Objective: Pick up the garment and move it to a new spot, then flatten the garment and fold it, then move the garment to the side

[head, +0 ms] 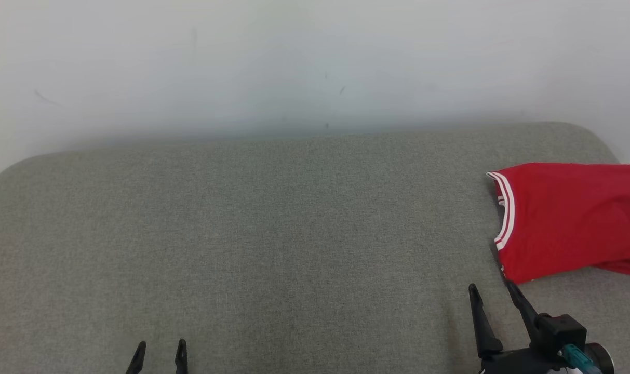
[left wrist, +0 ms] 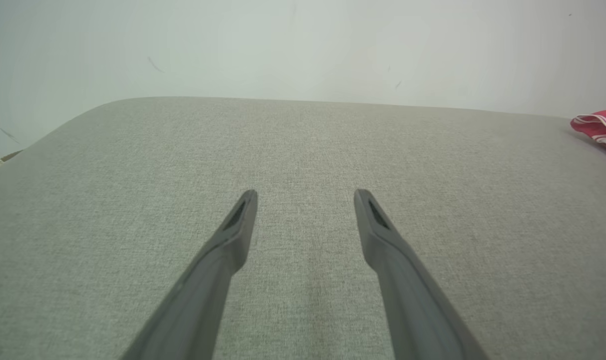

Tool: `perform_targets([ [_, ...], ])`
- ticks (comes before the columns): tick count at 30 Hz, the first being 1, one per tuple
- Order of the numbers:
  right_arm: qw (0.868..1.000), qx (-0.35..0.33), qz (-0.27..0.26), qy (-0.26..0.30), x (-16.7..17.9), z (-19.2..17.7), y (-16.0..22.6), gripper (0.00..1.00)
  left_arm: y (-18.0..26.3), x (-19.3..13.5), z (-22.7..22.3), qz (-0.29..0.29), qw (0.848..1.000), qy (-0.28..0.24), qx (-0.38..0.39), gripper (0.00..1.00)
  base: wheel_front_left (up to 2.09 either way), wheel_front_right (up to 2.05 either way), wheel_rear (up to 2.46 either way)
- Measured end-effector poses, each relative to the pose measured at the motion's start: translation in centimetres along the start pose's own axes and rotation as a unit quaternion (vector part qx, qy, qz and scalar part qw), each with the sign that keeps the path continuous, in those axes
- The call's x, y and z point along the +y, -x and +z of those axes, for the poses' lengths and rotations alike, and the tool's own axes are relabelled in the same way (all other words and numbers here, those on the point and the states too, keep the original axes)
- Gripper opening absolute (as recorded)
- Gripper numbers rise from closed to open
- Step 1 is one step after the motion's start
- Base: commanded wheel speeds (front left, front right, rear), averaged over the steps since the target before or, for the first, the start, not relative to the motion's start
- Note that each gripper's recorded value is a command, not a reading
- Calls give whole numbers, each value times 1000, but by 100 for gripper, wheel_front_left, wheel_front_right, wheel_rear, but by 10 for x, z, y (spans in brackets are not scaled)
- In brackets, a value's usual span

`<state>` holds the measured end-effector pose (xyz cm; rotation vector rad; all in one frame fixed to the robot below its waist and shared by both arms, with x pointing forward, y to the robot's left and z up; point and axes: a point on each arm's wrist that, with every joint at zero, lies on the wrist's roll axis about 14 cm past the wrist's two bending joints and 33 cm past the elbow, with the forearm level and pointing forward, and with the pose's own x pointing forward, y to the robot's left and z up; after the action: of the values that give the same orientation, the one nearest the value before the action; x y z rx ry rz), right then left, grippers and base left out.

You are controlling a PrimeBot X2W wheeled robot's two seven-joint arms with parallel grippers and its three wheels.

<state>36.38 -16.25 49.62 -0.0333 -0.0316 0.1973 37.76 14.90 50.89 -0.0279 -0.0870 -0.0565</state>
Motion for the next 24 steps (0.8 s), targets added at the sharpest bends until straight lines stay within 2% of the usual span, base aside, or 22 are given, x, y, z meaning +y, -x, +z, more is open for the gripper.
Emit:
perform_targets([
  [1, 1000, 1, 0, 0, 0, 0, 0, 0, 0, -1, 1, -2, 1000, 1, -2, 0, 0, 0, 0],
  [7, 999, 37, -7, -21, 2, -23, 11, 0, 7, 1, -20, 2, 999, 9, 35, 0, 0, 0, 0],
  [15, 993, 37, -39, -104, -8, -23, 10, 0, 8, 11, -26, 28, 994, 92, 56, 0, 0, 0, 0],
  [24, 980, 33, -65, -187, -17, -20, 6, 0, 6, 16, -27, 43, 981, 176, 64, 0, 0, 0, 0],
])
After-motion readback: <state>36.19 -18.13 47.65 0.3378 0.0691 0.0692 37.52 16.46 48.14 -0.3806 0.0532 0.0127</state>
